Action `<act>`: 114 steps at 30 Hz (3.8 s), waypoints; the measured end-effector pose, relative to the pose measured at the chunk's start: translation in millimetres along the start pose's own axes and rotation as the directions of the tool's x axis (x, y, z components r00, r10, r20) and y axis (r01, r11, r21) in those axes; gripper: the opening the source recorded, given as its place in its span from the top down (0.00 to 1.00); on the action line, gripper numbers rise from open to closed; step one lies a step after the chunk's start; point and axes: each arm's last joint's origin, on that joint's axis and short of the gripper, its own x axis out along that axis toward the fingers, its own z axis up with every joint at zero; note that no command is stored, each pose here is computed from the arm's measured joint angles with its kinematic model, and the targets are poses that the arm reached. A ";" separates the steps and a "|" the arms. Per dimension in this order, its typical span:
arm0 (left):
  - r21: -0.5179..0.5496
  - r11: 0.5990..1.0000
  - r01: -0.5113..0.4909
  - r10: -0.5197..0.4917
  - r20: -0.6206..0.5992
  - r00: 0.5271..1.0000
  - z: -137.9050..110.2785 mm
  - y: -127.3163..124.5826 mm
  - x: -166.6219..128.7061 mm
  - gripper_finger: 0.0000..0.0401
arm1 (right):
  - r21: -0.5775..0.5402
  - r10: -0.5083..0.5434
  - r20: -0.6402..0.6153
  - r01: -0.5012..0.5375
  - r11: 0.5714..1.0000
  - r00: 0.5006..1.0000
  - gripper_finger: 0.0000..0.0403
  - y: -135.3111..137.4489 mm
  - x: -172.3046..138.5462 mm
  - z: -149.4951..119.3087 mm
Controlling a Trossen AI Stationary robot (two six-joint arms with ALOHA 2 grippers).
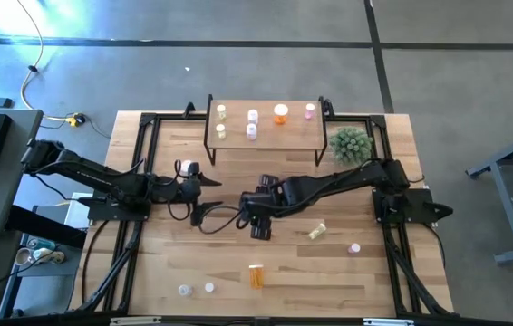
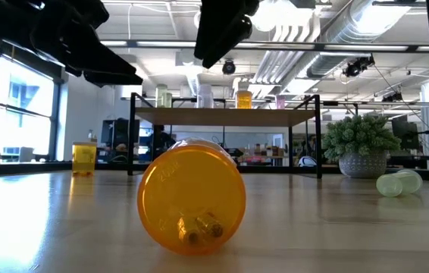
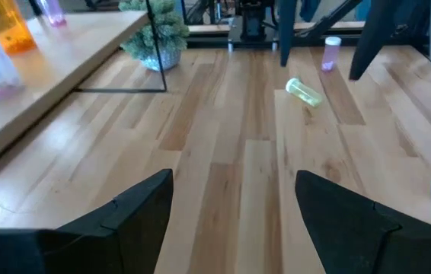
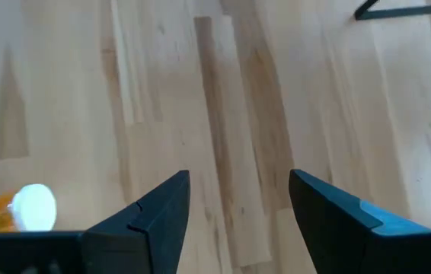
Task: Pick and place medicine bottles onto shelf by color
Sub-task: Put the top orange pill bottle aligned with the other orange pill bottle on the shelf
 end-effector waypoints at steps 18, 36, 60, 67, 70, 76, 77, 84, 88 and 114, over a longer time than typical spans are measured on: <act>-0.254 0.962 -0.101 0.065 -0.147 0.987 -15.8 -9.5 -21.7 0.34 | -0.022 -0.101 -0.034 0.100 0.995 0.994 0.47 30.6 -2.9 -17.0; -0.364 0.880 -0.305 0.218 -0.260 0.941 -43.5 -25.1 -46.2 0.34 | -0.053 -0.137 -0.095 0.132 0.990 0.986 0.47 17.9 -2.2 -19.7; -0.415 0.636 -0.650 0.481 -0.445 0.755 -68.2 5.8 -60.8 0.34 | 0.017 -0.169 -0.012 0.170 0.985 0.985 0.47 -18.2 -41.7 -12.0; -0.408 0.608 -0.681 0.508 -0.459 0.729 -68.0 11.1 -58.6 0.34 | 0.043 -0.187 -0.018 0.187 0.981 0.982 0.47 -33.9 -37.8 -7.8; -0.413 0.596 -0.689 0.502 -0.478 0.721 -68.4 12.5 -57.9 0.34 | 0.055 -0.191 -0.022 0.192 0.980 0.981 0.47 -39.2 -36.5 -6.7; -0.428 0.566 -0.705 0.507 -0.494 0.707 -68.5 15.3 -56.8 0.34 | 0.057 -0.192 -0.024 0.193 0.980 0.981 0.47 -44.6 -35.2 -5.3; -0.418 0.572 -0.706 0.508 -0.495 0.705 -68.5 15.6 -56.7 0.34 | 0.055 -0.192 -0.023 0.193 0.980 0.981 0.47 -45.4 -35.0 -5.0; -0.395 0.572 -0.718 0.522 -0.500 0.691 -68.3 18.5 -55.7 0.34 | 0.050 -0.196 -0.015 0.197 0.979 0.980 0.47 -51.3 -33.6 -2.6; -0.385 0.560 -0.733 0.546 -0.494 0.677 -67.9 21.5 -54.9 0.34 | 0.065 -0.202 -0.015 0.203 0.977 0.979 0.47 -57.6 -32.2 -1.1; -0.358 0.549 -0.755 0.579 -0.489 0.653 -61.1 36.4 -41.9 0.34 | 0.219 -0.256 0.035 0.243 0.945 0.966 0.47 -111.0 -22.7 13.1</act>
